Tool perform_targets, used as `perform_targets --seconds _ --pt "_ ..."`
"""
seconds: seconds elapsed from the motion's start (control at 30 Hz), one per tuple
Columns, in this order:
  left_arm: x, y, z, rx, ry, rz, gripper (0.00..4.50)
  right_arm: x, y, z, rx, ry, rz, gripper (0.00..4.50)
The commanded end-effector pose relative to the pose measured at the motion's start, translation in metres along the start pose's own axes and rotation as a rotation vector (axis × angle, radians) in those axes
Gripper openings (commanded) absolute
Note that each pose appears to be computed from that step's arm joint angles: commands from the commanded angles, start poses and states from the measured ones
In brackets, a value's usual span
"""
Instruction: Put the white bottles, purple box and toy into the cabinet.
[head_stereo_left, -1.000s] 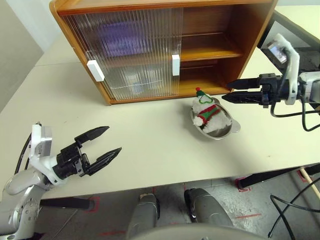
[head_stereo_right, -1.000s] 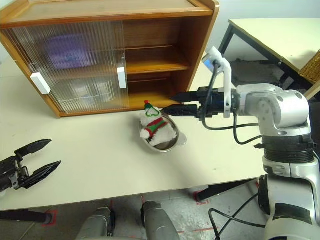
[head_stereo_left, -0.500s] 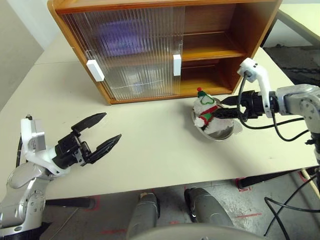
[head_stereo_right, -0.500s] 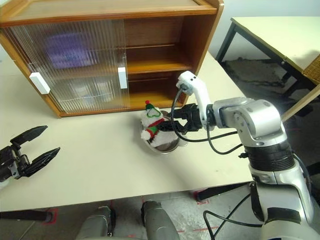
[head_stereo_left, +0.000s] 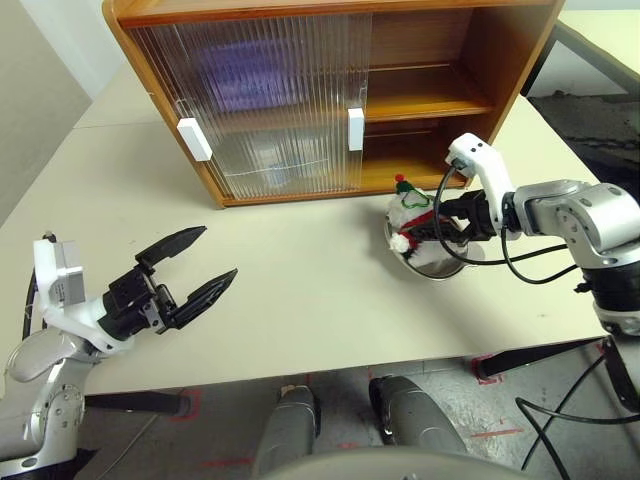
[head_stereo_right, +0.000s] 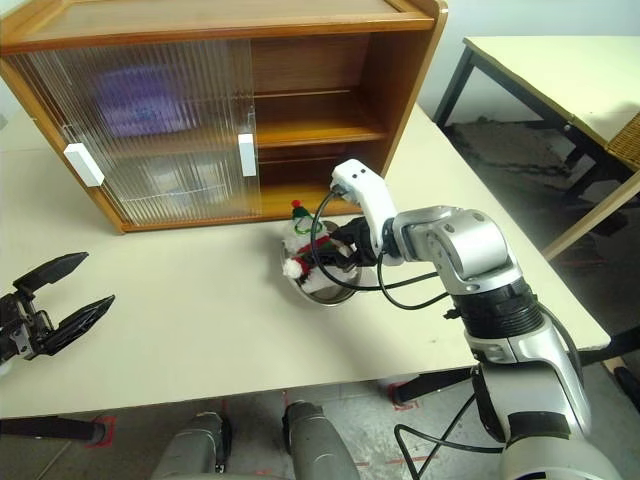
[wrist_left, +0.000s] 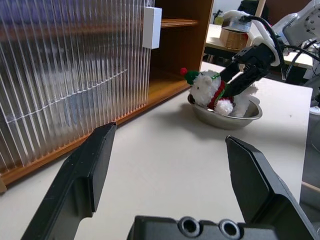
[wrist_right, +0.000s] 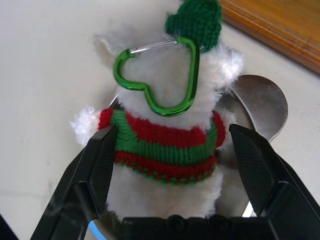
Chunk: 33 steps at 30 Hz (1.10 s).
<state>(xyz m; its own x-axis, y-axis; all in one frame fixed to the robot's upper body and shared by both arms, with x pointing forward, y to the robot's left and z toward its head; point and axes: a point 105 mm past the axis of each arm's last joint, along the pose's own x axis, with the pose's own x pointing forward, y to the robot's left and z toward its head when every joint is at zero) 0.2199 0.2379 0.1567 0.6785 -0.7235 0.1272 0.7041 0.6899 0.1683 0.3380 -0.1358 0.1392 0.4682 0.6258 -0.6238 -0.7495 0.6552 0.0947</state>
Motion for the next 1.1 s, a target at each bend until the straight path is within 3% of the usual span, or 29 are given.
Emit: perform_targets --seconds 0.03,0.13,0.37,0.47,0.63,0.8,1.1 --pt "0.000 0.001 0.002 0.033 -0.006 0.015 4.50 0.008 0.002 0.012 0.037 -0.089 0.020 4.30" --pt "0.001 0.001 0.002 0.022 -0.016 0.018 4.50 0.008 -0.001 0.017 0.047 -0.132 0.013 3.55" --pt "0.003 0.002 0.001 0.018 -0.020 0.023 4.50 -0.004 -0.003 0.016 0.047 -0.116 0.037 1.00" --pt "0.003 0.003 0.001 0.019 -0.021 0.025 4.50 -0.010 -0.005 0.013 0.039 -0.096 0.048 0.44" --pt "0.003 0.004 0.001 0.020 -0.020 0.027 4.50 -0.023 -0.006 0.030 0.056 -0.156 0.077 0.31" --pt "0.002 0.005 0.000 0.018 -0.018 0.033 4.50 -0.049 -0.020 0.075 0.061 -0.342 0.041 0.31" --pt "0.002 0.008 0.001 0.025 -0.014 0.039 4.50 -0.064 -0.041 0.143 -0.007 -0.702 -0.074 0.31"
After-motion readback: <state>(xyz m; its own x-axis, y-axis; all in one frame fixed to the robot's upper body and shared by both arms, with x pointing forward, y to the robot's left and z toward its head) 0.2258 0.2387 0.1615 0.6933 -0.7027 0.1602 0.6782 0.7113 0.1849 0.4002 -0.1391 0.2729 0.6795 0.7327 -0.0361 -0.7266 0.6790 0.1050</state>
